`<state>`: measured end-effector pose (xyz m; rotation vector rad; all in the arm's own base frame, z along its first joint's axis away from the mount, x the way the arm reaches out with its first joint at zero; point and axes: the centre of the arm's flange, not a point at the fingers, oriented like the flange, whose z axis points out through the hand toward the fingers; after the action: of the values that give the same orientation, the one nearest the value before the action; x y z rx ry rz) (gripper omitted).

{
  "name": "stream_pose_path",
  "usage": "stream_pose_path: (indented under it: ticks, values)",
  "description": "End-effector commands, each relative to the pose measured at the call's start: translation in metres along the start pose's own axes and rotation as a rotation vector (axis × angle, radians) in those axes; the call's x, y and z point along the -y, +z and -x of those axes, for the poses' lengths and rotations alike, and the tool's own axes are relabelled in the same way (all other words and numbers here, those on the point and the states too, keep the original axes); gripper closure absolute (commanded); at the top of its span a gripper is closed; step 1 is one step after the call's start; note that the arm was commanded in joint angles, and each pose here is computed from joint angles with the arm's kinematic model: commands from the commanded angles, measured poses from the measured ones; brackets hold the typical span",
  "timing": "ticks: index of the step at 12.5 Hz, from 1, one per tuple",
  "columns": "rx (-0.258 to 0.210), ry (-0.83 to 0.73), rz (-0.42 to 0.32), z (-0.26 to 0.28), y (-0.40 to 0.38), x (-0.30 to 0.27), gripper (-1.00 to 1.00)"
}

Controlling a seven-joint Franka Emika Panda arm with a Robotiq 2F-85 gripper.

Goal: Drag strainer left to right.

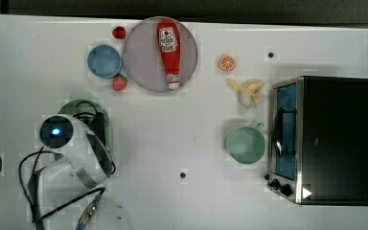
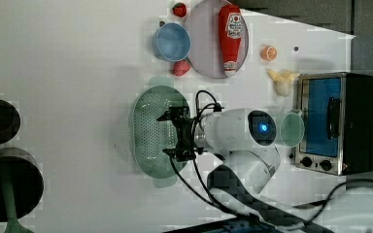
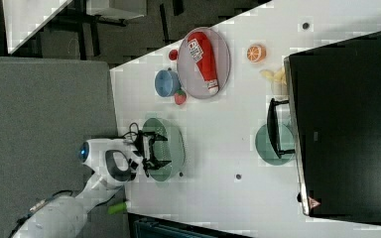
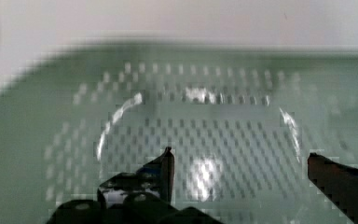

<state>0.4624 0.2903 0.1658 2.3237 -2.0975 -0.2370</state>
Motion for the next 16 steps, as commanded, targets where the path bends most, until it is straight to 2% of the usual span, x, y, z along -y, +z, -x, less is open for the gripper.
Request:
stream_pose_path:
  ticks: [1,3,8,16]
  values:
    - [0.004,0.048,-0.061,0.009,-0.005,0.011,-1.00]
    - [-0.018,0.058,-0.056,0.001,-0.001,0.012,-1.00]
    - [-0.037,0.093,-0.061,-0.024,-0.002,0.012,-1.00]
    - [-0.082,0.152,-0.058,-0.114,-0.014,0.011,-1.00]
